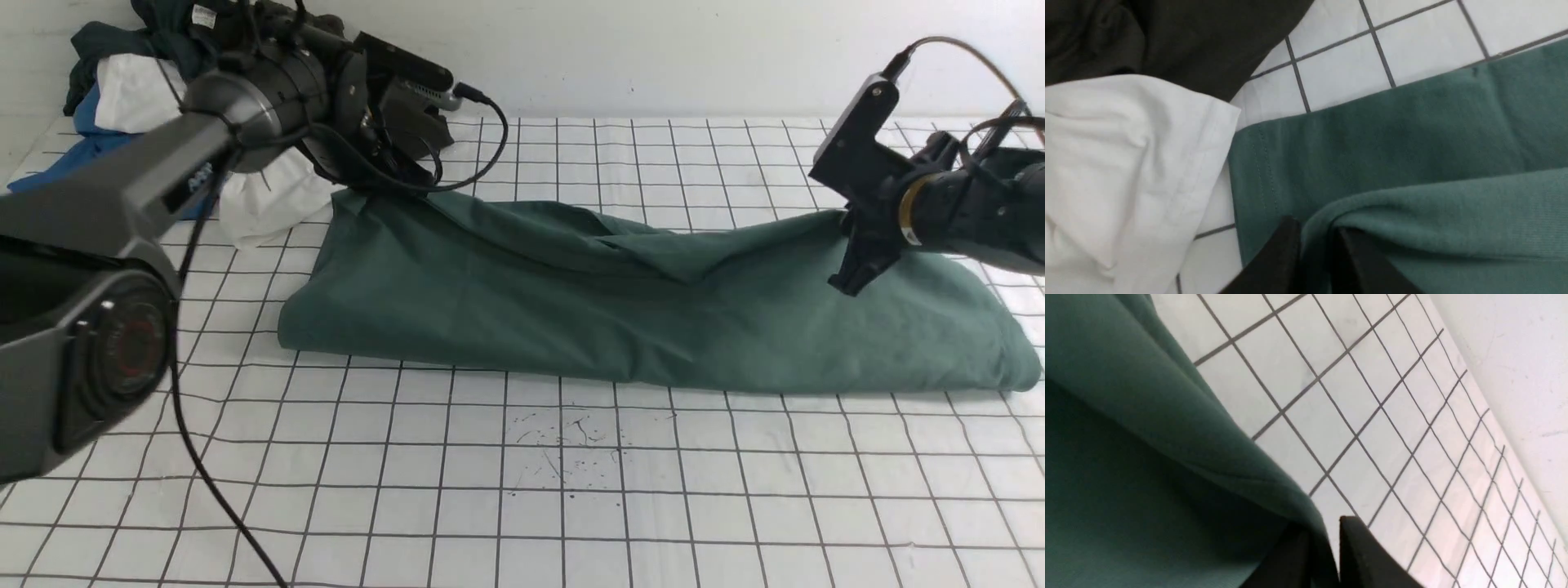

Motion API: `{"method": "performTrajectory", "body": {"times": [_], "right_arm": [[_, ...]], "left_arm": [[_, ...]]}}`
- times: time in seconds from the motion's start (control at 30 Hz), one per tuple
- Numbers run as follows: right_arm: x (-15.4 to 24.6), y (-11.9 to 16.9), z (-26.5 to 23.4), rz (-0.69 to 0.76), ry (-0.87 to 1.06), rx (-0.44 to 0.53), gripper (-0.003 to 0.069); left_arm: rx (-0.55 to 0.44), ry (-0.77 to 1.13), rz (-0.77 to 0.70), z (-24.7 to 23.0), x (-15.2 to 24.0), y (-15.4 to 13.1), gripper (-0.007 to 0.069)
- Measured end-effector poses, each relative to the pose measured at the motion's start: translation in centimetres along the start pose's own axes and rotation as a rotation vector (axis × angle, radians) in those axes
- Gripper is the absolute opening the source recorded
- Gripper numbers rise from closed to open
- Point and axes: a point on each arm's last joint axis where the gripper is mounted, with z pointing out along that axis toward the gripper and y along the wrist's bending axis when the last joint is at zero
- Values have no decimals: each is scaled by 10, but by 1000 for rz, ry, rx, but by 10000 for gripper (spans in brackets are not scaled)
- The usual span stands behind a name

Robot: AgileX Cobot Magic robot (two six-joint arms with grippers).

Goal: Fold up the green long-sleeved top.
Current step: Use both arms to drag the lower edge of the fabric forward and fold it over the upper edge, then use the right arm to clamp the right edge of the fabric

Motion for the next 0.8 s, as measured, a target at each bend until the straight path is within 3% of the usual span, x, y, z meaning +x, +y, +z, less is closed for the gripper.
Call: {"method": "performTrajectory", "body": {"times": [0.03,0.13,0.2,0.3,0.37,0.47,0.5,0.6,0.67,0.7,0.73,0.77,0.8], "right_arm": [[0,0,0,1,-1,-1,134],[-3,1,-1,2,22,6,202],[0,-5,-5,37,76,30,230],[3,-13,-10,106,148,65,235],[0,-28,-23,246,197,108,224],[-22,-39,-55,477,152,84,95],[-30,-36,-60,504,133,54,52],[-42,-22,-61,533,116,-50,13],[-51,-2,-57,524,118,-178,-3],[-58,24,-46,492,121,-322,-11],[-60,38,-38,474,110,-399,-13],[-61,39,-39,472,102,-407,-13],[-63,60,-21,455,76,-506,-14]], "left_arm": [[-1,13,2,5,2,-1,146],[-36,33,-41,14,-2,5,312],[-58,32,-61,4,-8,14,379],[-82,36,-69,-9,-14,21,413],[-100,54,-69,-28,-19,28,412],[-65,116,-27,-57,-21,30,331],[-42,128,-21,-59,-21,29,303],[22,149,-11,-59,-19,23,240],[108,158,-11,-54,-17,14,166],[213,163,-17,-45,-14,2,101],[267,168,-16,-40,-12,-6,62],[277,167,-18,-40,-13,-7,56],[352,181,-4,-28,-8,-22,15]]}}
